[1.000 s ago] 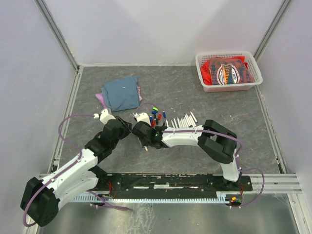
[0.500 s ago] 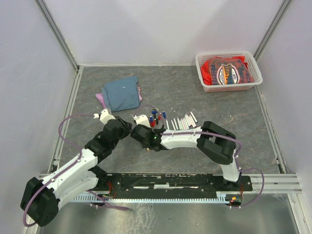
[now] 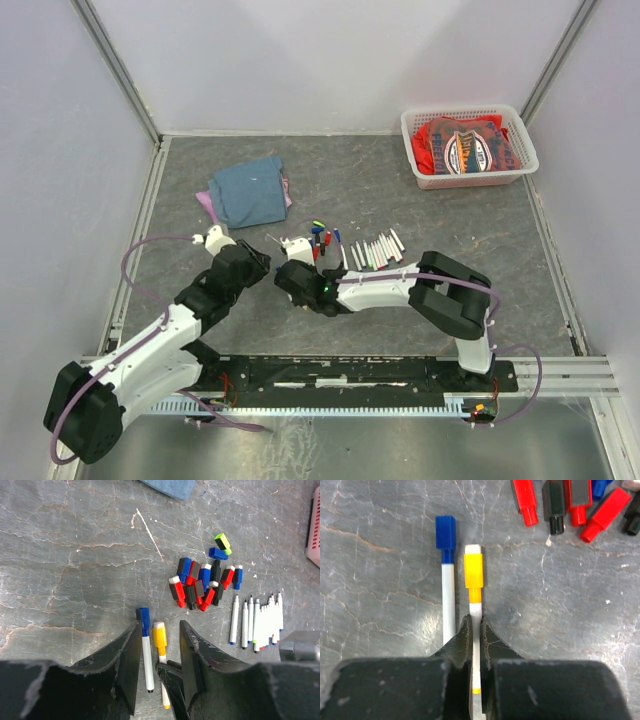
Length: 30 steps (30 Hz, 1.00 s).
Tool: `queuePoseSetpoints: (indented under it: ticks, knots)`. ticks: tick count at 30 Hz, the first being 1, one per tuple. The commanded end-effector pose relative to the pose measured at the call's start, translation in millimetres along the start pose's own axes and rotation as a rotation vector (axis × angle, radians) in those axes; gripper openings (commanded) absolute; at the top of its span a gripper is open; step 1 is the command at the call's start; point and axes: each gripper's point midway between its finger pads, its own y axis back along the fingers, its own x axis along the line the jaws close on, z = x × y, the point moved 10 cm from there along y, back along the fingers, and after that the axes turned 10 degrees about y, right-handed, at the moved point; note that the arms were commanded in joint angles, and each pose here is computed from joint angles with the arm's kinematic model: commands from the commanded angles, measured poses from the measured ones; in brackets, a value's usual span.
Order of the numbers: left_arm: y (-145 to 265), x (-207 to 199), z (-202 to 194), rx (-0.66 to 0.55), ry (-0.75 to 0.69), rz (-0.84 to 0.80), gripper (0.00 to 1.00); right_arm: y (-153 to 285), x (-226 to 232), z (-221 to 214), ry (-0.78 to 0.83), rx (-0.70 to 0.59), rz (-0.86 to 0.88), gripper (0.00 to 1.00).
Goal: Open the pen caps
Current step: Pick up the pen from the center of the board, then open the pen cap from the pen.
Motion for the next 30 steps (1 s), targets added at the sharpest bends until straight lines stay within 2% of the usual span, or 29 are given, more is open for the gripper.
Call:
queuePoseSetpoints:
  ticks: [1,9,15,22,30]
  knots:
    - [-2.0,-10.1,0.2,0.033,0.042,-0.056,0.43,13.6,-17.3,-16.6,0.005,0.038,-0.008,0.01]
    - [-7.7,-22.7,-8.4,0.178,0.055,-0.209,0.45,50.6,-29.1,4.2,-0.083,-0.111,0.122,0.01]
    - [-11.3,-26.3,-17.6,0.278,0.052,-0.288,0.5,66.9,-31.1,12.9,-0.139,-0.182,0.218,0.01]
    - [-14.5,-32.3,-26.8,0.389,0.052,-0.37,0.5,81.4,-32.1,23.5,-0.175,-0.239,0.293,0.01]
    - [-15.2,-33.3,-31.4,0.447,0.042,-0.413,0.49,86.1,-35.6,27.2,-0.208,-0.267,0.33,0.01]
